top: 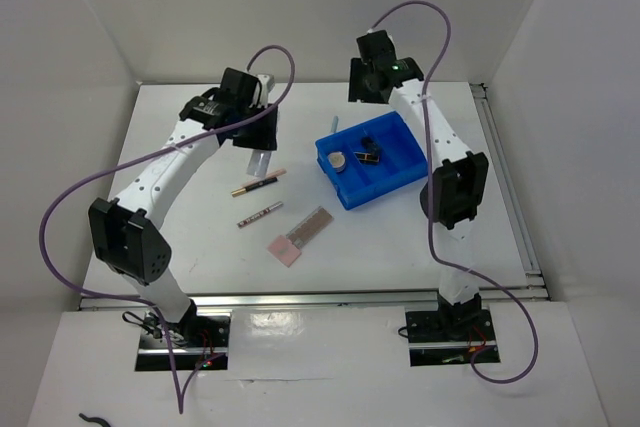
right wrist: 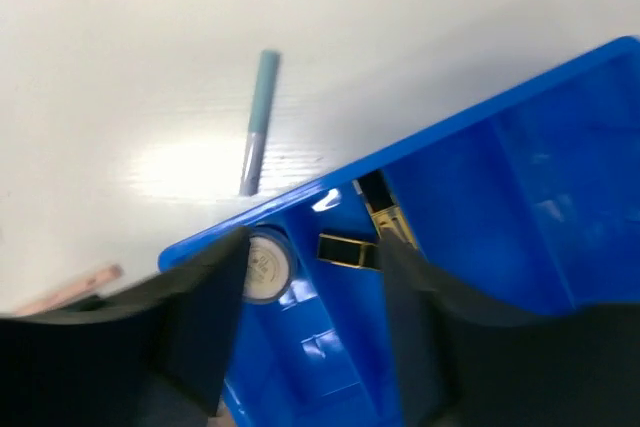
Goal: Organize the makeup
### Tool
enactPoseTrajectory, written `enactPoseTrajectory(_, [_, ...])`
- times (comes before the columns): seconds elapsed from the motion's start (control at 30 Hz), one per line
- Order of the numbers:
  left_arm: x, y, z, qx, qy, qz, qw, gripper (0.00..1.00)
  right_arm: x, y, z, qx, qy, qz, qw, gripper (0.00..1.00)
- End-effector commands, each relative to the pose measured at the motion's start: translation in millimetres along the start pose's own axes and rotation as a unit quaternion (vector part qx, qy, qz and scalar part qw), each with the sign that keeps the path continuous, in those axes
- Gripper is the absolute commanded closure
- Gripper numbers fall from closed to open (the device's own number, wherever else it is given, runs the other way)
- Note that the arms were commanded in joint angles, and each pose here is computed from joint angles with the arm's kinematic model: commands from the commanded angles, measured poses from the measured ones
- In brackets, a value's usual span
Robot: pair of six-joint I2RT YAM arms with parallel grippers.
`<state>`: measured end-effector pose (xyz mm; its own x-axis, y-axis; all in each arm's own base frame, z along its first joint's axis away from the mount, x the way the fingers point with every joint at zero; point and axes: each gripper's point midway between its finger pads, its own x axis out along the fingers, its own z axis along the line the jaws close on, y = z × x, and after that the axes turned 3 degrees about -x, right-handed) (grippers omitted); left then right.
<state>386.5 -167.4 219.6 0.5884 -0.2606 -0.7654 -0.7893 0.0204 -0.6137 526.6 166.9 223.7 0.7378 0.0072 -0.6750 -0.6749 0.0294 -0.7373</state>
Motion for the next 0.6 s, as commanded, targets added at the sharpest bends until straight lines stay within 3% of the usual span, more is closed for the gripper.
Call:
enactPoseTrajectory(0.0, [-15.4,-36.1,-22.6,-0.016,0.051,-0.05,0.997,1.0,21.9,7.0,14.4,0.019,-0.063,0.024,0.998,0.48])
enactPoseTrajectory(0.07, [-14.4,-39.9,-31.6,-0.031,0.072,-0.051,0.996,1.0,26.1,4.4,1.4,0.026,-0.054,0.027,0.998,0.56])
enactPoseTrajectory(0.17, [-17.9,-54.2,-72.2,-0.052,0.167,-0.063,0.983,1.0,18.9,4.4,-30.2,0.07,-0.036,0.031,0.996,0.57])
enactPoseTrajectory(0.27, [-19.0,-71.7,-116.2,-0.076,0.234,-0.078,0.966,1.0,-15.2,-14.8,-70.2,0.123,-0.025,-0.011,0.992,0.49])
enactPoseTrajectory(0.37, [-3.5,-90.5,-155.4,-0.108,0.284,-0.078,0.949,1.0,-39.5,3.0,-100.7,0.153,-0.023,-0.019,0.988,0.43])
enactPoseTrajectory(0.57, [43.5,-110.7,-214.5,-0.18,0.371,-0.068,0.908,1.0,-112.3,6.6,-116.5,0.164,-0.031,-0.084,0.982,0.39])
